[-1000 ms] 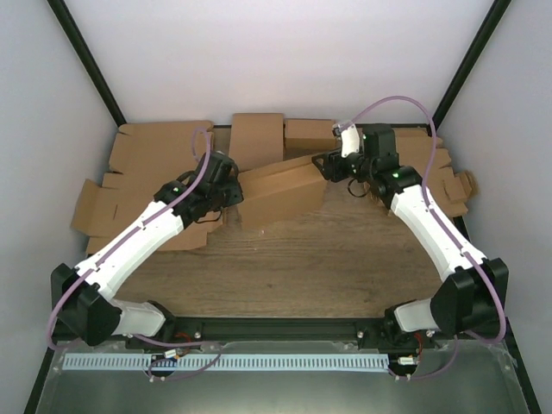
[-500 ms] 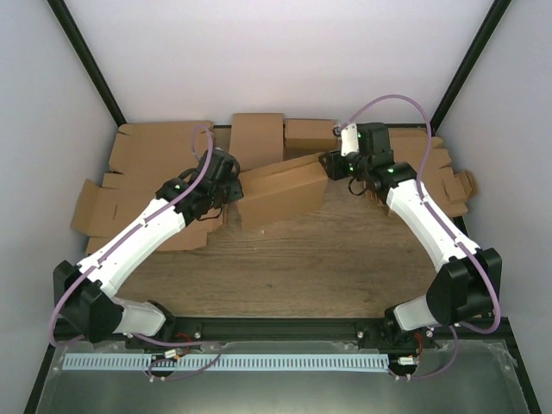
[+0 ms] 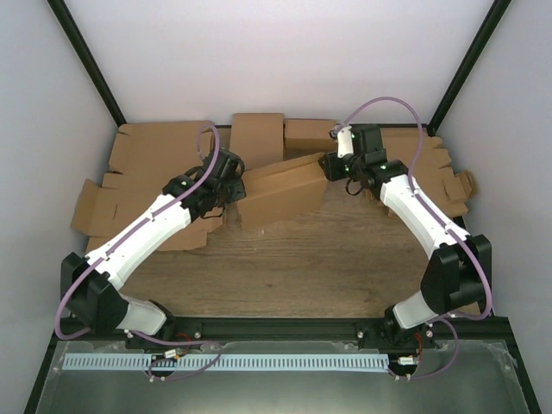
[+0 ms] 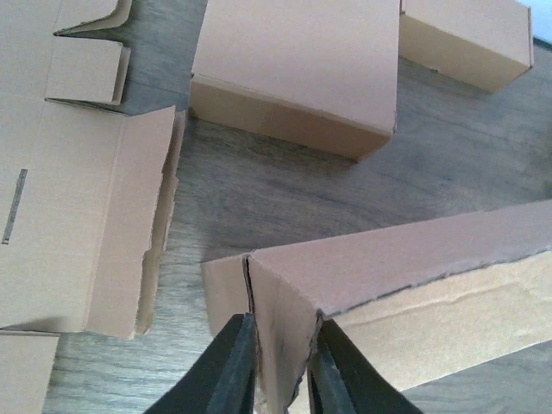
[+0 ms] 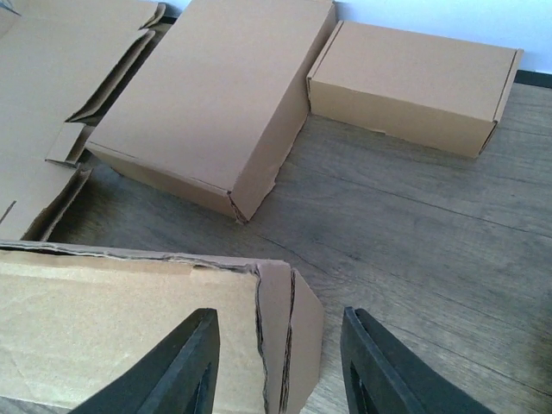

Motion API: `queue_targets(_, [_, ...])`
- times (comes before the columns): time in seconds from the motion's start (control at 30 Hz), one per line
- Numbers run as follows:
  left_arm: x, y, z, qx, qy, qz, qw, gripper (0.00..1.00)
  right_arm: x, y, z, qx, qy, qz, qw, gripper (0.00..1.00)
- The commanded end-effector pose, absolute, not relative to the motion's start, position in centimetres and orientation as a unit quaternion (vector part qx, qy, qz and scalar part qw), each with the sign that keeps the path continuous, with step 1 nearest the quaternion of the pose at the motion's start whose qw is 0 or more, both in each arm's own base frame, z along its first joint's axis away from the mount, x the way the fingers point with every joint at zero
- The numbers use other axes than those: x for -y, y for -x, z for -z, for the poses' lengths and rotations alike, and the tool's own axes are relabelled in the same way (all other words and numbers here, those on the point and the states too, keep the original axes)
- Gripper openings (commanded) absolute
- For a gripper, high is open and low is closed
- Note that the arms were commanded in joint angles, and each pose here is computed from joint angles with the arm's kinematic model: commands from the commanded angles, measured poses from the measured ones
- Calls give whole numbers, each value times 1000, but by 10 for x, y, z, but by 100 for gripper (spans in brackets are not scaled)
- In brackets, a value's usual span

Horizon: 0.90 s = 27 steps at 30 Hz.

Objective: Fold the paper box

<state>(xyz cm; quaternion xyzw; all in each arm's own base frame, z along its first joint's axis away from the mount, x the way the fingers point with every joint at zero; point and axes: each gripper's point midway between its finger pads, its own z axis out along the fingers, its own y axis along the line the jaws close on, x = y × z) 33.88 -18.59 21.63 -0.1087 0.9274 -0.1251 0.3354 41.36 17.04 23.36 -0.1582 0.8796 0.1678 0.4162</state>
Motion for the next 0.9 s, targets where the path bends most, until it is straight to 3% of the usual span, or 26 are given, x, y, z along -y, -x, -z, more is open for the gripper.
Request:
queue_targets(0.0, [188,-346,-228,-922,105,123,352,17,-171,-426,-258,-864,162,-166,448,38])
queue_targets(0.27, [187,-347,-233,-921,107,120,355,17,-173,-429,-256,-864,165,-165,446,33])
queue_targets(0.37, [187,-347,-233,-922,105,118,354,12,-175,-430,-255,-864,168,-170,444,31])
queue_targets(0.47, [187,-347,-232,-923,105,117,352,7,-176,-431,-254,-864,169,-171,442,26])
queue_targets(0.67, [186,-345,-226,-927,103,111,344,4,-177,-429,-252,-866,174,-174,435,1])
queue_targets(0.87, [187,-343,-221,-929,103,111,339,4,-177,-423,-247,-866,175,-170,436,1])
